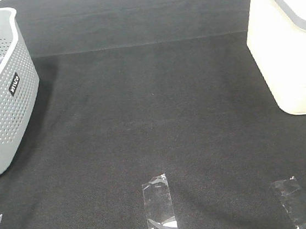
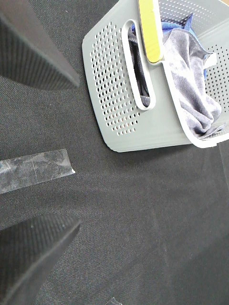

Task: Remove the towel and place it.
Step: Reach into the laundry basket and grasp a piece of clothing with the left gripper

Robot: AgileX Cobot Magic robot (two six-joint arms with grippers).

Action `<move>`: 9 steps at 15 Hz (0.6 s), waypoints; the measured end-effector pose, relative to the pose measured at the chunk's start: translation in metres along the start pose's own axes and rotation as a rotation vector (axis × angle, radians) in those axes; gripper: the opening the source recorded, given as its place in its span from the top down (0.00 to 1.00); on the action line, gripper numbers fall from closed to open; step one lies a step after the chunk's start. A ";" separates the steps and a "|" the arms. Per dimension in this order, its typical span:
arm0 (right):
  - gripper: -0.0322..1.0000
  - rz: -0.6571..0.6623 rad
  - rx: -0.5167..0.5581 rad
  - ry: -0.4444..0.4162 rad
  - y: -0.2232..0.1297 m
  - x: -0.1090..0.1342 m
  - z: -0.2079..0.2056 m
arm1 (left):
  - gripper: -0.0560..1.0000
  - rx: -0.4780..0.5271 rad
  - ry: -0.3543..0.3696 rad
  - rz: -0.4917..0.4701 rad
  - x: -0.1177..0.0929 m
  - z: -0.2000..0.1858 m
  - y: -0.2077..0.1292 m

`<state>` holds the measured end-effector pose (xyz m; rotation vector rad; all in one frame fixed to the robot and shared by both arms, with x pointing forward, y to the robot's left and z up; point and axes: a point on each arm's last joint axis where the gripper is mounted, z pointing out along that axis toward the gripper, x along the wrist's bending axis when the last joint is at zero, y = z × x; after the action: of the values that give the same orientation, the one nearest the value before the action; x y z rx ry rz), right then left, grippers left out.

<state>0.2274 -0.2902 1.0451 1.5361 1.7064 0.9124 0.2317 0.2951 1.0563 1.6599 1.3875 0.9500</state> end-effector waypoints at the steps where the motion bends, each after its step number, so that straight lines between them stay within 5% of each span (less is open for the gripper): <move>1: 0.19 0.000 0.000 0.000 0.000 0.000 0.000 | 0.29 0.000 0.000 0.000 0.000 0.000 0.000; 9: 0.19 0.000 0.000 0.000 0.000 0.000 0.000 | 0.29 0.000 0.000 0.000 0.000 0.000 0.000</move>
<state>0.2274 -0.2902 1.0451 1.5361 1.7064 0.9124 0.2317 0.2951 1.0563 1.6599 1.3875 0.9500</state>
